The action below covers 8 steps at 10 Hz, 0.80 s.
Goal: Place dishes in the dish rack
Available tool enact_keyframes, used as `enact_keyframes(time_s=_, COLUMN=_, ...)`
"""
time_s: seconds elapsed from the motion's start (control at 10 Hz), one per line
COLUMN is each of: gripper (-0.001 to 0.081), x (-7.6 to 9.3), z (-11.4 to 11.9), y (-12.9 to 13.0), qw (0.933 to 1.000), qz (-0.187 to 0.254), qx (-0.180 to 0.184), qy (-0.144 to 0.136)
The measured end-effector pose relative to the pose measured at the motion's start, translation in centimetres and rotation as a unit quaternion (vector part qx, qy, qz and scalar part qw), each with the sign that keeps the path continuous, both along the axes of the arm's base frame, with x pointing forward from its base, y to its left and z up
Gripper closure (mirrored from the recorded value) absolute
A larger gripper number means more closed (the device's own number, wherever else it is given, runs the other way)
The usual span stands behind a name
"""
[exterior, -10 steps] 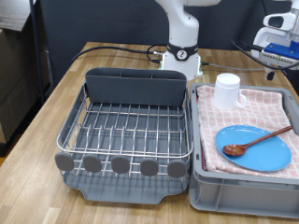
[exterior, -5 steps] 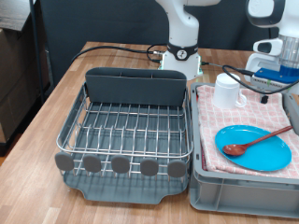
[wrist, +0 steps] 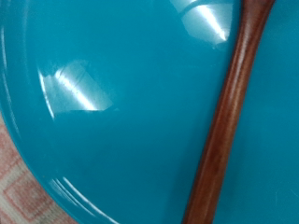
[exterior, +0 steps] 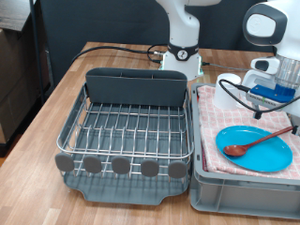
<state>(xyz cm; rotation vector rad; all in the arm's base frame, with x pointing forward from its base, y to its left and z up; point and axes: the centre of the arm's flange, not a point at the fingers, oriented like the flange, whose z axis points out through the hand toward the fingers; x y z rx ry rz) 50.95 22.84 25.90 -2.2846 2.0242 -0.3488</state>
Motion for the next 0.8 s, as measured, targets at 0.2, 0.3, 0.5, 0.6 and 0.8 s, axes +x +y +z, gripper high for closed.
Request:
enact_keyframes(time_s=0.2, gripper=0.0003, x=0.2, z=-1.2, y=0.1, qw=1.0, qz=-0.005, qx=0.005, qy=-0.001)
enact_keyframes(time_s=0.3, gripper=0.0003, x=0.3, z=-1.7, y=0.1, qw=1.0, qz=-0.007, qx=0.006, qy=0.0)
enact_keyframes(time_s=0.5, gripper=0.0003, x=0.5, z=-2.5, y=0.1, qw=0.9999, qz=-0.012, qx=0.01, qy=0.002)
enact_keyframes(time_s=0.6, gripper=0.0003, x=0.5, z=-2.9, y=0.0, qw=0.9998, qz=-0.018, qx=0.01, qy=0.004)
enact_keyframes(time_s=0.8, gripper=0.0003, x=0.5, z=-3.5, y=-0.1, qw=0.9995, qz=-0.029, qx=0.014, qy=0.002)
